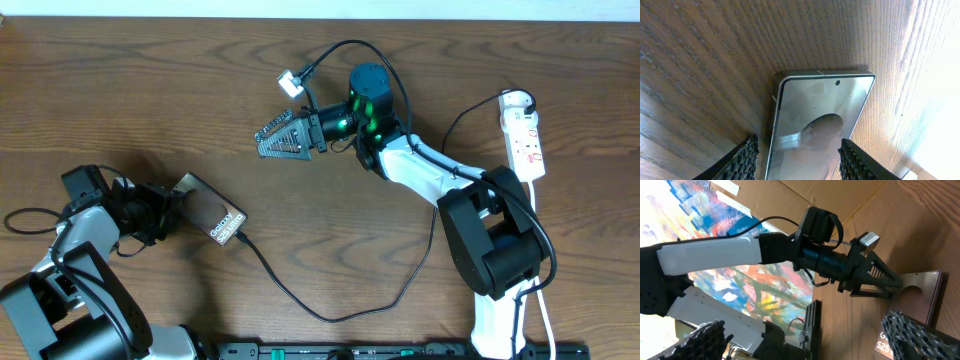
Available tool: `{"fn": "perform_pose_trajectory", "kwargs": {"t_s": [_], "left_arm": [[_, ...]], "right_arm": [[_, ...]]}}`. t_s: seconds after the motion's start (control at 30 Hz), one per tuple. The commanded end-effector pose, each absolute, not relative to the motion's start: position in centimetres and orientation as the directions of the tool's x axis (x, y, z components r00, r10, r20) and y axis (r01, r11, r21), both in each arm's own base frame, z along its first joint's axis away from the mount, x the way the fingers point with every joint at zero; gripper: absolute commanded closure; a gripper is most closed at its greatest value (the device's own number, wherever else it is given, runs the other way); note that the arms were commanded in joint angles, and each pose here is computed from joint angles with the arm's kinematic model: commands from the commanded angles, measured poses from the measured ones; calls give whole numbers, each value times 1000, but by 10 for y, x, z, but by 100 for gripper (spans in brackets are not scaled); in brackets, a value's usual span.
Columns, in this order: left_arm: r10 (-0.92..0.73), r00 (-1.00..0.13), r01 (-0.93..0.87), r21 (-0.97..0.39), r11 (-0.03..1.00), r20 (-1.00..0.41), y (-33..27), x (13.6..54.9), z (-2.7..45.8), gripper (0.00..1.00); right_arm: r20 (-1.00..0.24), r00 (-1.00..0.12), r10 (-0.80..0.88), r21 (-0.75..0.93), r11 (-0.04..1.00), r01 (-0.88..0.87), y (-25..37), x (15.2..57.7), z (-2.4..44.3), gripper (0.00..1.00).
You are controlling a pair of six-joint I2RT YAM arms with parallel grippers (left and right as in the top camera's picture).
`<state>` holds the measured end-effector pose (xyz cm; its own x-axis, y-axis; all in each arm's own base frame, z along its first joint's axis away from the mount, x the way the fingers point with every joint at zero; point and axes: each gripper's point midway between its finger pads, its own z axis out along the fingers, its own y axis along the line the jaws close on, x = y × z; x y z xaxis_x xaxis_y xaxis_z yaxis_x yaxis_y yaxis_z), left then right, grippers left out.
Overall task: Plug charger to phone and switch on socket
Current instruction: 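Open the left gripper and lift it away from the phone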
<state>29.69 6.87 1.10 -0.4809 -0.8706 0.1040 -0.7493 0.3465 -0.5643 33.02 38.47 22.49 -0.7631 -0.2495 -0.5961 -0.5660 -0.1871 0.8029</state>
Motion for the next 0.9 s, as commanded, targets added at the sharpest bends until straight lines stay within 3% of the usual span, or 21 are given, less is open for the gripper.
{"fn": "perform_pose_trajectory", "kwargs": {"t_s": [0.0,0.07,0.17,0.43,0.53,0.63,0.77,0.87], "left_arm": [[-882,-454,-812,-466,351,128,71,275,-13,40],[-866,-492,-780,-489,390,94,72,280,-11,26],[-842,-538,-736,-510,446,40,75,287,-5,17],[-821,-551,-628,-574,526,-150,91,313,51,15],[-764,-553,-484,-618,619,-332,93,328,112,15],[-721,-546,-380,-641,667,-427,87,335,157,15],[-631,-580,-317,-571,758,-515,75,339,203,15],[-521,-642,-300,-441,846,-563,63,342,229,15]], "right_arm": [[-622,-741,-255,783,-211,-585,387,326,235,1],[-622,-739,-259,783,-214,-584,387,325,235,1],[-622,-735,-271,783,-223,-581,386,322,235,1],[-647,-706,-288,762,-247,-598,384,317,232,1],[-650,-700,-296,760,-237,-605,384,317,222,1],[-636,-712,-298,771,-208,-602,384,319,211,1],[-531,-798,-285,843,-83,-531,387,330,192,1],[-494,-823,-282,864,-48,-502,387,332,186,1]]}}
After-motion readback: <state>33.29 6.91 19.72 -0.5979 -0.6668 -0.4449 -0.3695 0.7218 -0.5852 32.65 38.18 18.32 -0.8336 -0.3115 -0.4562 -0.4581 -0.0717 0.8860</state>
